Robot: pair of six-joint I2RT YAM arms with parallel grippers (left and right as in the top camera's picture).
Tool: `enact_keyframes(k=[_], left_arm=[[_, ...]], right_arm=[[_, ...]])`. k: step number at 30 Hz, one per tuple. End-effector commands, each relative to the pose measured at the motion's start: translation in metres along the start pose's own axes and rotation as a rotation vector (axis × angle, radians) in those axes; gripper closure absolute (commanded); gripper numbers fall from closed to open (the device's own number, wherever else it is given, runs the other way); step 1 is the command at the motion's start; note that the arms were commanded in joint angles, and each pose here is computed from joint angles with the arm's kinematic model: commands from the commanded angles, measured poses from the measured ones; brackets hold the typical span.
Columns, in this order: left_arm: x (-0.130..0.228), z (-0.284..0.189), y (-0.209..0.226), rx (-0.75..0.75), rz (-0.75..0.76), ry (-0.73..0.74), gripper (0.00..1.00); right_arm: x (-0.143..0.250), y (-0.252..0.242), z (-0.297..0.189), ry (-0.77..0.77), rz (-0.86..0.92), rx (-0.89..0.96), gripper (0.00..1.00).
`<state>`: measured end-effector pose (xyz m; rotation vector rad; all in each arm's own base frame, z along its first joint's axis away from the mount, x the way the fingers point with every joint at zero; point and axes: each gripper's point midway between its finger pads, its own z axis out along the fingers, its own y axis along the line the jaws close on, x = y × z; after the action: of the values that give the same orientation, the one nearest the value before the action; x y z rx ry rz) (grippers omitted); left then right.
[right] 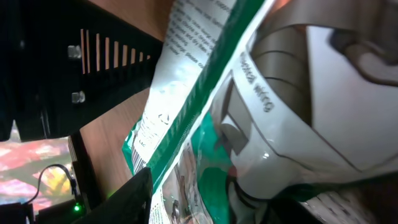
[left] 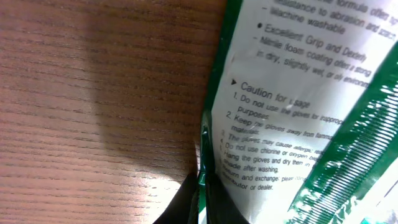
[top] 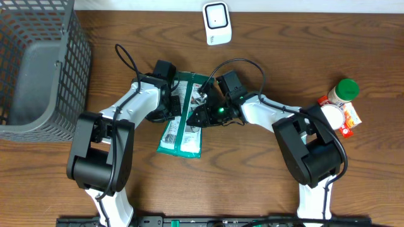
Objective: Scan the item barcode
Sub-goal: 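Grasp the glove package with both grippers and lift it toward the scanner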
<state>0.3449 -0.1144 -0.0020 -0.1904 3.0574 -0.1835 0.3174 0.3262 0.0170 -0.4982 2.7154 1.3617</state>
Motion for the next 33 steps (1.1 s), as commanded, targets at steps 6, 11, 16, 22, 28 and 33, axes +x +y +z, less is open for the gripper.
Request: enact_keyframes(k=[6,11,16,22,28,33], left_arm=[[0.007,0.005,-0.002,0.014,-0.008,0.028,0.92],[0.008,0.004,-0.014,0.083,-0.007,0.043,0.92],[0.002,0.001,-0.012,0.08,0.007,0.016,0.92],[-0.036,-0.045,0.005,0.113,-0.053,-0.132,0.91],[-0.061,-0.104,0.039,0.143,-0.145,-0.295,0.89],[-0.066,-0.147,0.05,0.163,-0.166,-0.407,0.88]], right_arm=[[-0.001,0.014,0.011,-0.006,-0.1,-0.062,0.71],[-0.002,0.015,0.011,-0.007,-0.104,-0.068,0.73],[-0.004,0.013,0.008,-0.013,-0.1,-0.066,0.99],[-0.012,0.013,-0.03,-0.043,-0.155,-0.07,0.99],[-0.012,0.029,-0.108,-0.108,-0.273,0.052,0.99],[-0.013,0.039,-0.172,-0.216,-0.336,0.306,0.99]])
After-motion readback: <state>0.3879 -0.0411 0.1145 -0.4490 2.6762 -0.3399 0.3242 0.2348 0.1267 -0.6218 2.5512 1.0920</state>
